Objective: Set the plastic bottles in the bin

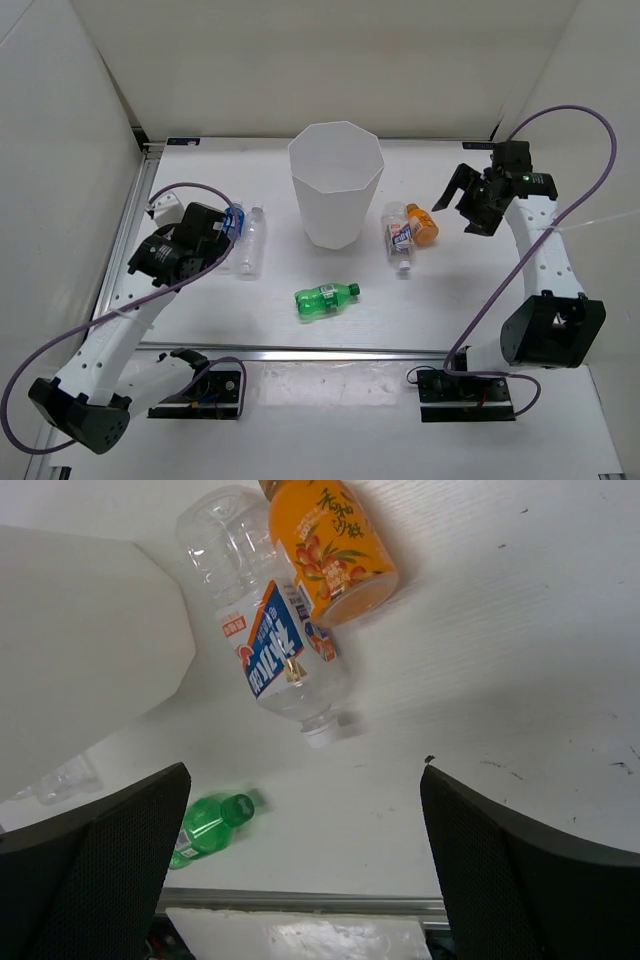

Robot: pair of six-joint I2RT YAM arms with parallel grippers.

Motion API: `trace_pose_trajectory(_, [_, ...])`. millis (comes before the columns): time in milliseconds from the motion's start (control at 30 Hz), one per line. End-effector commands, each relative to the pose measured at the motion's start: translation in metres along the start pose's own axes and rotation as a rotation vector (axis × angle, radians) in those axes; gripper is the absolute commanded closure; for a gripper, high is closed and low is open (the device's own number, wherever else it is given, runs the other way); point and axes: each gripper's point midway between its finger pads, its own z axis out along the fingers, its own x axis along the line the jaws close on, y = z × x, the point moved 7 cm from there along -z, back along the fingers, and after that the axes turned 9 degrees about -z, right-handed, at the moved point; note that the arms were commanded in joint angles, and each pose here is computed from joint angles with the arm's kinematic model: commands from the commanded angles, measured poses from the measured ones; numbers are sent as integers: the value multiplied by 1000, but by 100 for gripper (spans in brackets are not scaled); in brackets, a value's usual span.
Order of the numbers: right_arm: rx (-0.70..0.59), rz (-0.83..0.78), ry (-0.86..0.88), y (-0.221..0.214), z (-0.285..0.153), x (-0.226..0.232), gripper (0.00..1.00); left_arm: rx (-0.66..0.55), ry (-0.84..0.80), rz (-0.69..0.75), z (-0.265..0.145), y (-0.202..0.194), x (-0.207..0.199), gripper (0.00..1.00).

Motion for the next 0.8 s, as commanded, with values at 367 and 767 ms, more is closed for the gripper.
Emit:
trace_pose_trajectory(367, [-116,-111,80,100,43,5,1,30,-229,22,-17,10,-18,0])
trace_pose_trajectory(767, [144,-64,115,72,139,-21,1,101,-119,80,1,-7,-16,0])
